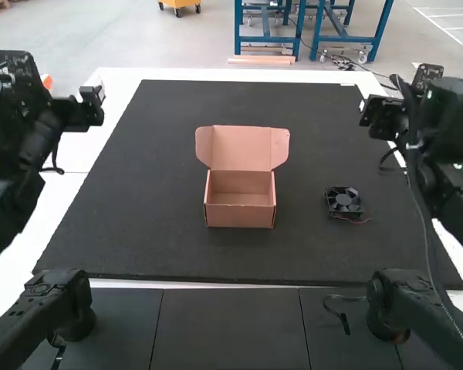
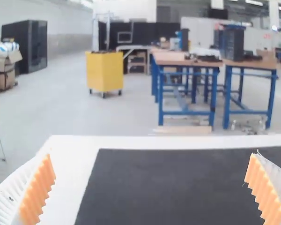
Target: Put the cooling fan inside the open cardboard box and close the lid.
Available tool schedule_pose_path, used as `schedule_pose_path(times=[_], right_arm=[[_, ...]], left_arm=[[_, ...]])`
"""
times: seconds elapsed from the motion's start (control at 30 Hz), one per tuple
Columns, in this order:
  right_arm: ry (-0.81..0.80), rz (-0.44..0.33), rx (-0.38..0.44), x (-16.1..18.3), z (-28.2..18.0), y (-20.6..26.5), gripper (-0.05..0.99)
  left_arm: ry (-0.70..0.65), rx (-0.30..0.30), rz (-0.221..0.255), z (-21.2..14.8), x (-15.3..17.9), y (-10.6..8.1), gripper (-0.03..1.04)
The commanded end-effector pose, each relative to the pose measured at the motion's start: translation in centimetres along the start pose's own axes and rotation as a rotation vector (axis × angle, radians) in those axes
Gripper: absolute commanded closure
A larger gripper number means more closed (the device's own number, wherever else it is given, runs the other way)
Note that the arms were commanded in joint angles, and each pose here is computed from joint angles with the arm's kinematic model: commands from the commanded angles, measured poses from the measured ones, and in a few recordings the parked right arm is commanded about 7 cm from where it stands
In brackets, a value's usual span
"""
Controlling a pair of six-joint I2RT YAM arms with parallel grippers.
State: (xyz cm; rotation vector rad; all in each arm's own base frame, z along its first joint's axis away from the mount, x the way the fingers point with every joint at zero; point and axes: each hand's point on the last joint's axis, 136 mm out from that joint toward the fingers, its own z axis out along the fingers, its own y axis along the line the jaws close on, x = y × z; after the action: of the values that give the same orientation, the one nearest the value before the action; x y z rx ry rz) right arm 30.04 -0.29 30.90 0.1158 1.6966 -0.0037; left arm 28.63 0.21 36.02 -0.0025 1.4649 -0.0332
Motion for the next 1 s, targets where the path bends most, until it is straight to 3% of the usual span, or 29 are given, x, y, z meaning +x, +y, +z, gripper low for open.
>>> schedule_pose_path(times=[0.0, 0.03, 0.1, 0.17, 0.23, 0.33, 0.5, 0.63, 0.7, 0.77, 0.9, 0.97], right_arm=[[0.019, -0.010, 0.024, -3.5, 0.2, -0.2, 0.03], [0.058, -0.016, 0.029, -3.7, 0.5, -0.2, 0.03], [0.203, -0.017, 0.040, -2.1, 1.0, -0.3, 0.03], [0.324, -0.018, 0.000, -0.3, 1.2, 0.5, 0.03], [0.368, -0.026, 0.011, 0.3, 1.5, 0.3, 0.03], [0.428, -0.050, 0.042, 2.2, 2.2, -0.3, 0.03], [0.514, -0.057, 0.096, 5.3, 3.6, -1.6, 0.02], [0.582, 0.007, 0.150, 7.3, 4.3, -2.8, 0.03], [0.599, -0.002, 0.149, 7.9, 4.3, -3.4, 0.03], [0.626, -0.078, 0.119, 8.6, 4.3, -3.6, 0.03], [0.711, -0.090, 0.129, 11.2, 4.8, -4.2, 0.02], [0.780, -0.131, 0.114, 12.9, 4.7, -4.4, 0.02]], left_arm=[[0.050, 0.109, 0.002, 2.1, -2.1, -1.8, 0.05], [0.091, 0.148, 0.017, 2.8, -1.7, -2.4, 0.05], [0.175, 0.164, 0.012, 4.1, -0.3, -2.6, 0.05], [0.219, 0.203, 0.002, 4.8, 0.6, -3.4, 0.05], [0.268, 0.233, 0.000, 5.3, 2.2, -4.4, 0.05], [0.369, 0.289, 0.008, 5.2, 5.6, -6.8, 0.05], [0.419, 0.438, 0.025, 3.4, 7.0, -12.0, 0.05], [0.481, 0.507, 0.043, 1.8, 8.5, -14.5, 0.05], [0.510, 0.516, 0.057, 1.1, 9.1, -15.2, 0.05], [0.542, 0.537, 0.065, 0.4, 9.6, -15.8, 0.05], [0.619, 0.549, 0.088, -0.8, 10.9, -16.2, 0.05], [0.653, 0.547, 0.101, -1.3, 11.1, -16.0, 0.05]])
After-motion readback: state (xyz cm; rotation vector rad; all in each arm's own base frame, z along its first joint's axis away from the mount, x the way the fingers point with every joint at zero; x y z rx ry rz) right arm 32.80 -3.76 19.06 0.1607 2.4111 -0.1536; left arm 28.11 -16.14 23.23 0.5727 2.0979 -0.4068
